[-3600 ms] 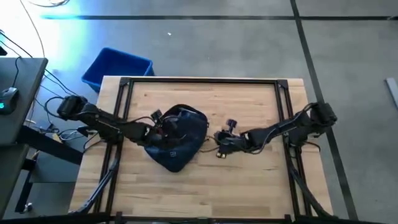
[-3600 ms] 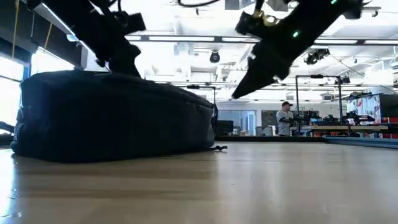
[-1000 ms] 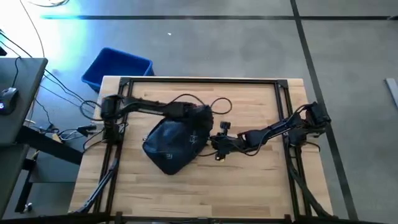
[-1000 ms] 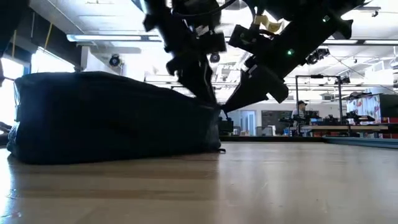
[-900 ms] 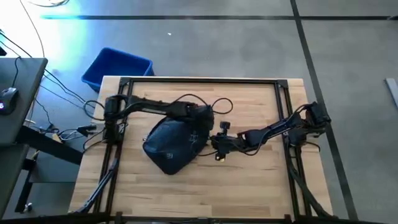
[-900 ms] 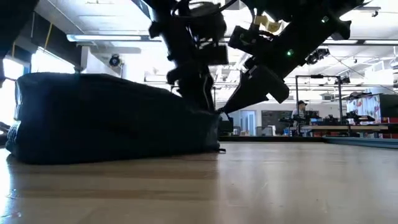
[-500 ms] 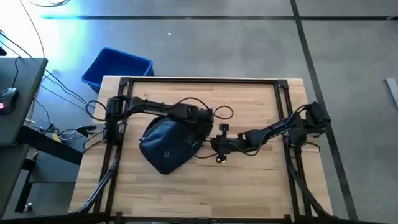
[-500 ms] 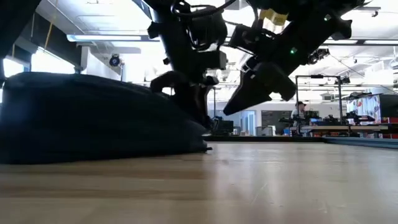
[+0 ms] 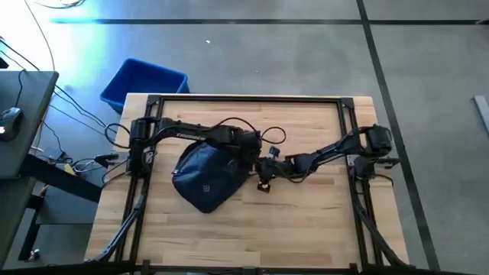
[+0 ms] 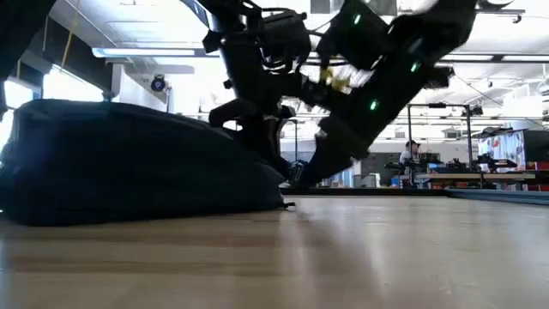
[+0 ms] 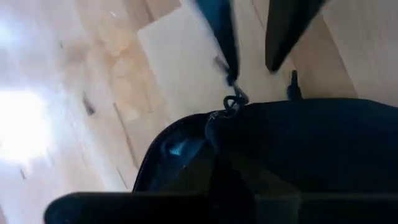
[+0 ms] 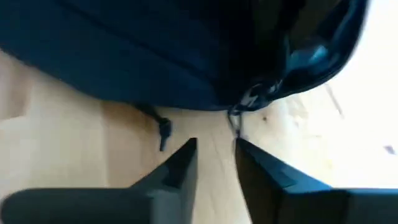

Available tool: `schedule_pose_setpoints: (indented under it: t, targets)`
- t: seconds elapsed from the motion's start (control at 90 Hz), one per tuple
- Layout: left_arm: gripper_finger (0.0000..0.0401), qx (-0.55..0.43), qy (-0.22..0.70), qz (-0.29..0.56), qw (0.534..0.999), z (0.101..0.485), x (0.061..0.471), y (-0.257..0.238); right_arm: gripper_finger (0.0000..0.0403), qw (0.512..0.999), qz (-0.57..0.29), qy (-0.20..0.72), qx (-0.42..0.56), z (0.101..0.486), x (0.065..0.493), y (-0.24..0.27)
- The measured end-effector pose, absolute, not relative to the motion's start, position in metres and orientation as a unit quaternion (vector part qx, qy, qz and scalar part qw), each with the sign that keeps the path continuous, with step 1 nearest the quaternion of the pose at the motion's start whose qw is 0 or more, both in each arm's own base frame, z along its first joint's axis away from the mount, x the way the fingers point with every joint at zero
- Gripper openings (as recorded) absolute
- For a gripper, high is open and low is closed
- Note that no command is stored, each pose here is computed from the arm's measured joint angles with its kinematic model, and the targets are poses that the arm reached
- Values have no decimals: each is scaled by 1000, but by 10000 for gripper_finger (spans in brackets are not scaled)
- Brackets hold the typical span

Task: Unpack backpack
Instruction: Open the backpack

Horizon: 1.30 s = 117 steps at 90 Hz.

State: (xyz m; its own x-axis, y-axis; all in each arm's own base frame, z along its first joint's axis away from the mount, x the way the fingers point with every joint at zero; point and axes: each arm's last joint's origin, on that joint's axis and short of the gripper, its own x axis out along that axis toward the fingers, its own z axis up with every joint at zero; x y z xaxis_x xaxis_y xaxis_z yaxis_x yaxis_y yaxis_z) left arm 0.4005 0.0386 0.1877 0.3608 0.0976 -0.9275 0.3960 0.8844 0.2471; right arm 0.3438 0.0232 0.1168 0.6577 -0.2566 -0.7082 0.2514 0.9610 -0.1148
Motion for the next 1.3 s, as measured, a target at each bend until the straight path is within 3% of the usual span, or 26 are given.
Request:
schedule_pose_setpoints:
  t: [0.133,0.233,0.756,1.3]
  targets:
    - [0,224,560,-97,792,188,399,38,164,921,-109,375,-1,111,350,23]
    - [0,221,559,-94,794,189,400,38,181,916,-148,372,-26,111,349,21]
    - [0,208,560,-86,797,188,400,37,169,900,-199,380,-79,131,336,33]
    - [0,211,567,-86,791,187,399,38,169,912,-165,369,-72,121,345,27]
